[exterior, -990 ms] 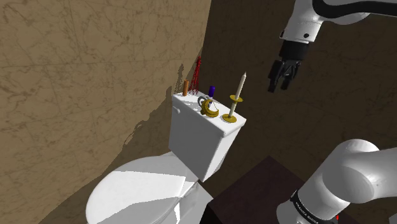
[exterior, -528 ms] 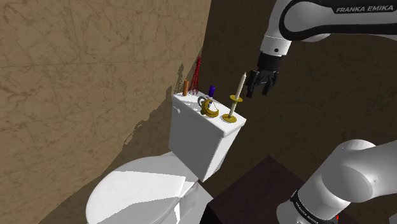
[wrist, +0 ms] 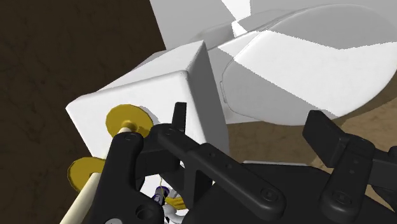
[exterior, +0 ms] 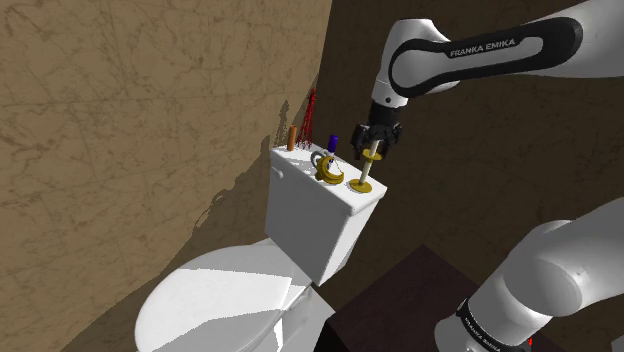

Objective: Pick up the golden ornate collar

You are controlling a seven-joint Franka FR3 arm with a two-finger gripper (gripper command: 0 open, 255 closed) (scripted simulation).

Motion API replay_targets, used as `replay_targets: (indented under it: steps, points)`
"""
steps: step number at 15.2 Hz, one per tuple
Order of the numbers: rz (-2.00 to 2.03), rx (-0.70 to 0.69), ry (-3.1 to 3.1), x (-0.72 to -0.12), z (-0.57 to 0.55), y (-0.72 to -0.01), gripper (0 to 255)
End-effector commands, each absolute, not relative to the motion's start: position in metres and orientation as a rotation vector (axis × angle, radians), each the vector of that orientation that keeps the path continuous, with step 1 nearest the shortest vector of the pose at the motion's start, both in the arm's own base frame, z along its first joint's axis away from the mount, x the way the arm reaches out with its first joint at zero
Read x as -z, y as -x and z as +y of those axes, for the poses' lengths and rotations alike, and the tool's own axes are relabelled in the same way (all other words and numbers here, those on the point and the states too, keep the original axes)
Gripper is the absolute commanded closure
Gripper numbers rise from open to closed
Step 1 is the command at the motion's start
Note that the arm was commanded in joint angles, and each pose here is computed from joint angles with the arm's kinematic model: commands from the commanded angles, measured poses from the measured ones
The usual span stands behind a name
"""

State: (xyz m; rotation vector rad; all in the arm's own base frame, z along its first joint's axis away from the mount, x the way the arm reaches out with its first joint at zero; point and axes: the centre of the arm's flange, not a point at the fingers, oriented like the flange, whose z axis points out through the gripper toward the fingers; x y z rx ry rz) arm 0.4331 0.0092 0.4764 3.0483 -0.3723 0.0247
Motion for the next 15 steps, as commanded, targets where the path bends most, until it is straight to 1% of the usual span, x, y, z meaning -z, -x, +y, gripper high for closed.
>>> replay_targets:
  steps: [1, 15]
  points:
    - [-0.412, -0.051, -3.031, -0.462, 0.006, -0.455, 0]
    - [-0.667, -0.200, -2.890, -0.364, -0.018, -0.597, 0]
